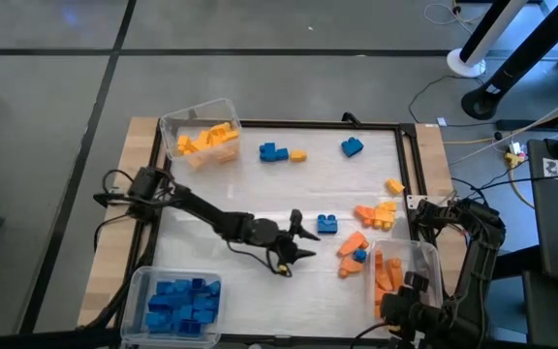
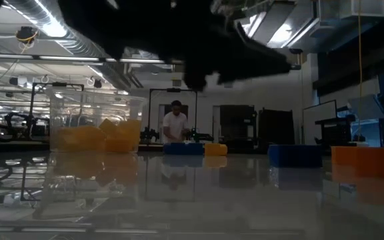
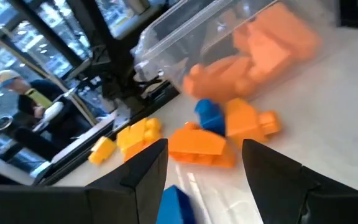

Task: Sort blocks
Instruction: Put the blue game piece into the bottom left transparent bin

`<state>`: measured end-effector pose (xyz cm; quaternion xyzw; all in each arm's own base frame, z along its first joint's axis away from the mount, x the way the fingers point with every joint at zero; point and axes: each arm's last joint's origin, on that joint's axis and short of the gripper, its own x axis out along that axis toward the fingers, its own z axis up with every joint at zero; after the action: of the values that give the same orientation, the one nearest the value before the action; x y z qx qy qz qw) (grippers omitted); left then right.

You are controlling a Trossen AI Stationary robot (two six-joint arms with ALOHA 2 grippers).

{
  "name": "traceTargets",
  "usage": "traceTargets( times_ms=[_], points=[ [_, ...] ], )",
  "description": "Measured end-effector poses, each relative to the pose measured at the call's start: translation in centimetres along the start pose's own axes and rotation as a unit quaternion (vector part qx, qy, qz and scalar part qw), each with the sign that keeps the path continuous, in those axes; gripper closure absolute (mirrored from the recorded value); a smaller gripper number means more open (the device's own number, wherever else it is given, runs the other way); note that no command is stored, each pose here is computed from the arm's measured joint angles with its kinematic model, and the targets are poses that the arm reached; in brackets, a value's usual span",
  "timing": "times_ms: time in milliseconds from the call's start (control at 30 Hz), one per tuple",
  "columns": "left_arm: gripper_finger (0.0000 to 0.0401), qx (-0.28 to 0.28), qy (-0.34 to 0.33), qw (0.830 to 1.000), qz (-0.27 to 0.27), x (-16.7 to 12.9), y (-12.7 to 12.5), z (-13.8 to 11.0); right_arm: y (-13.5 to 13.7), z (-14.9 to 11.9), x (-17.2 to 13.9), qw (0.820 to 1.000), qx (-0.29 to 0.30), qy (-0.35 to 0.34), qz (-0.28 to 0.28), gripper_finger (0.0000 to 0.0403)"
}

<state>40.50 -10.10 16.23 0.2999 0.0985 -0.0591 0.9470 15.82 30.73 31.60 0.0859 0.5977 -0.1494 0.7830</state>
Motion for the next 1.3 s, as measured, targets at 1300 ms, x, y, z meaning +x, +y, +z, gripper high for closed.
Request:
traceTargets(
  times_ms=[1300],
  points=[
    [0.0205,-0.020,0.180,0.983,-0.007,5.8,2.1,-5.9,0.0,0.2,0.0,0.998,-0.040,-0.041,-0.006,0.0207]
  ],
)
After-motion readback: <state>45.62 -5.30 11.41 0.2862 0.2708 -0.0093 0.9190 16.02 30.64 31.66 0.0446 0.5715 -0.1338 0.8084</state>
